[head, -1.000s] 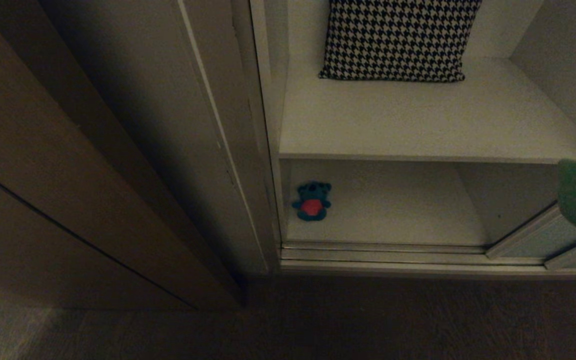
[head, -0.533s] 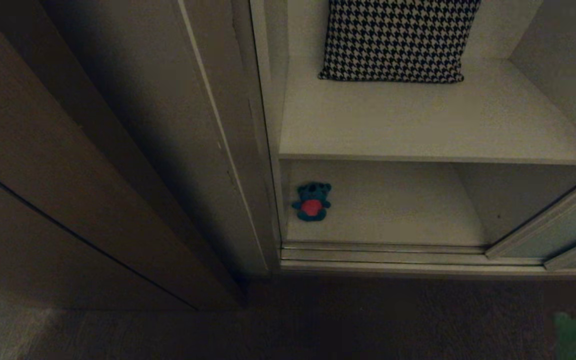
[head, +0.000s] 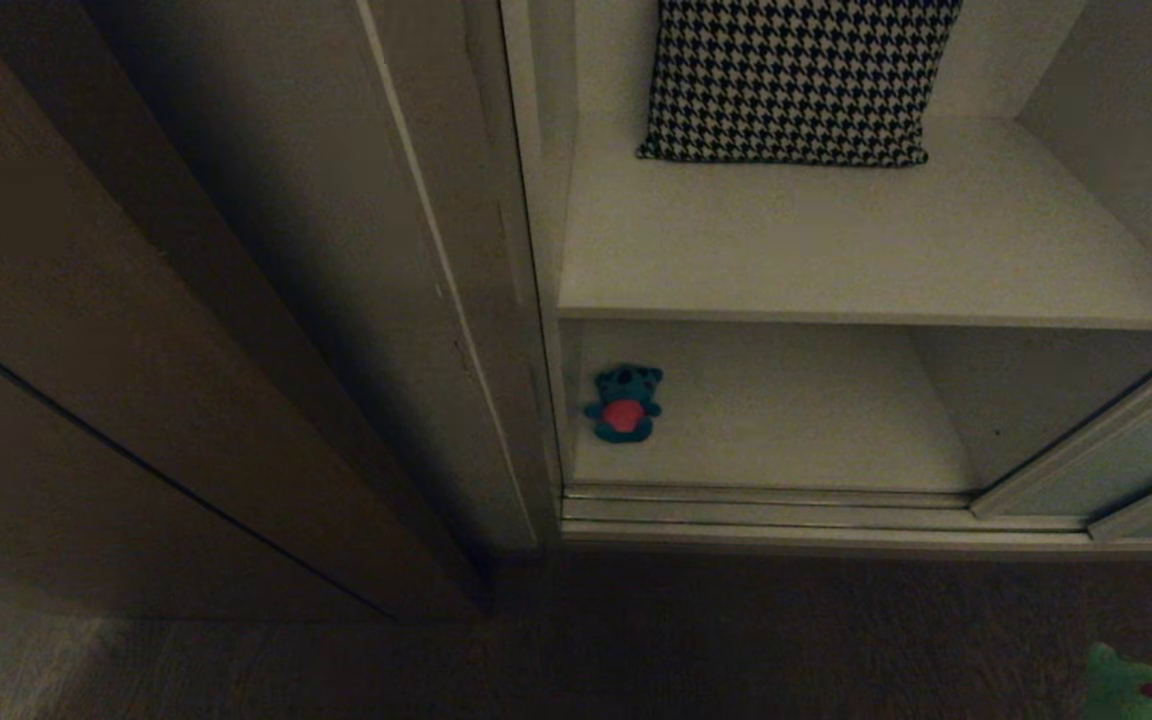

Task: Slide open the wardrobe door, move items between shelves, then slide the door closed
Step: Place the green doll on the lower shelf

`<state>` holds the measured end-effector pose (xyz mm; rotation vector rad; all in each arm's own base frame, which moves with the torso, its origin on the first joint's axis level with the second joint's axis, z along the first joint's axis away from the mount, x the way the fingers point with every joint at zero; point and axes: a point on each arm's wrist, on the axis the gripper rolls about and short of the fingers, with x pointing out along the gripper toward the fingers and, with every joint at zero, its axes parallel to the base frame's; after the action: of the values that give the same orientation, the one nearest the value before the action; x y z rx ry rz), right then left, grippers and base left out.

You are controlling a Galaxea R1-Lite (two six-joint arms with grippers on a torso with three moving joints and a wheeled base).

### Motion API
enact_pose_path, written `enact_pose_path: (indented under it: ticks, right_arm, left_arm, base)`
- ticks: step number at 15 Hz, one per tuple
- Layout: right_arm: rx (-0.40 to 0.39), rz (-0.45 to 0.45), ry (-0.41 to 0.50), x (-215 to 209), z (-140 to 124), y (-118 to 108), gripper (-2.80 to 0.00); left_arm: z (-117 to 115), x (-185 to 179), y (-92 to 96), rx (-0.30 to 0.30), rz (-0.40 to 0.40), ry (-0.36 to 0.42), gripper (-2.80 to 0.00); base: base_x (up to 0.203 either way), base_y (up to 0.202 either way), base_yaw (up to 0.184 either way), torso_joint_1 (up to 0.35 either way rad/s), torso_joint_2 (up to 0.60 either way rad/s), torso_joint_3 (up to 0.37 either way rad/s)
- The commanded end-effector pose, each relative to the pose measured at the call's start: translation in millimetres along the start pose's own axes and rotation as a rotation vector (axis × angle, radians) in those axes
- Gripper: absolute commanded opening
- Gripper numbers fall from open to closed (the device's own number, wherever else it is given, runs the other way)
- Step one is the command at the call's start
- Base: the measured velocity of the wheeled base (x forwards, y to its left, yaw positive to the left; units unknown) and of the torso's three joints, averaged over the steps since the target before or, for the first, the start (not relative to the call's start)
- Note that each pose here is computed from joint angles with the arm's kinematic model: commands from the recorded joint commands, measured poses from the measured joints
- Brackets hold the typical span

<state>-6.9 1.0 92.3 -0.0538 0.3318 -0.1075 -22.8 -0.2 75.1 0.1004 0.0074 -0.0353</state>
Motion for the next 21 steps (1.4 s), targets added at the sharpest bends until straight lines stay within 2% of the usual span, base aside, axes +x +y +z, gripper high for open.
enact_pose_path:
  ticks: [1, 7, 8, 10, 11, 14, 15, 19, 21]
  right_arm:
    - [0.008, -0.003, -0.031, 9.9, -13.9, 1.0, -2.80]
    - [-0.011, 0.025, -0.044, 9.7, -12.2, 1.0, -2.80]
    - [-0.017, 0.046, -0.053, 9.1, -12.2, 0.9, -2.80]
    - [-0.056, 0.145, -0.087, 7.3, -12.9, 0.4, -2.80]
    - [-0.063, 0.152, -0.110, 5.8, -13.5, 0.1, -2.80]
    - [-0.046, 0.118, -0.303, -7.5, -20.9, -1.2, -2.80]
    - [-0.034, 0.113, -0.330, -9.3, -22.3, -1.3, -2.80]
    - [0.052, 0.115, -0.331, -9.4, -21.5, -1.4, -2.80]
    - [0.051, 0.115, -0.331, -9.4, -21.5, -1.4, -2.80]
  left_arm:
    - [0.0, 0.1, 0.0, 0.001, 0.000, 0.002, -2.80]
    - [0.0, 0.1, 0.0, 0.000, 0.000, 0.002, -2.80]
    - [0.0, 0.1, 0.0, 0.000, 0.002, 0.002, -2.80]
    - [0.0, 0.1, 0.0, 0.001, 0.000, 0.002, -2.80]
    - [0.0, 0.1, 0.0, 0.000, 0.000, 0.002, -2.80]
    - [0.0, 0.1, 0.0, -0.001, 0.000, 0.001, -2.80]
    - [0.0, 0.1, 0.0, -0.001, 0.000, 0.001, -2.80]
    - [0.0, 0.1, 0.0, -0.001, -0.001, 0.002, -2.80]
    - [0.0, 0.1, 0.0, -0.001, -0.001, 0.002, -2.80]
  base:
    - [0.000, 0.000, 0.000, 0.000, 0.00, 0.000]
    - [0.000, 0.000, 0.000, 0.000, 0.00, 0.000]
    - [0.000, 0.000, 0.000, 0.000, 0.00, 0.000]
    - [0.000, 0.000, 0.000, 0.000, 0.00, 0.000]
    - [0.000, 0.000, 0.000, 0.000, 0.00, 0.000]
    - [0.000, 0.000, 0.000, 0.000, 0.00, 0.000]
    - [0.000, 0.000, 0.000, 0.000, 0.00, 0.000]
    - [0.000, 0.000, 0.000, 0.000, 0.00, 0.000]
    - [0.000, 0.000, 0.000, 0.000, 0.00, 0.000]
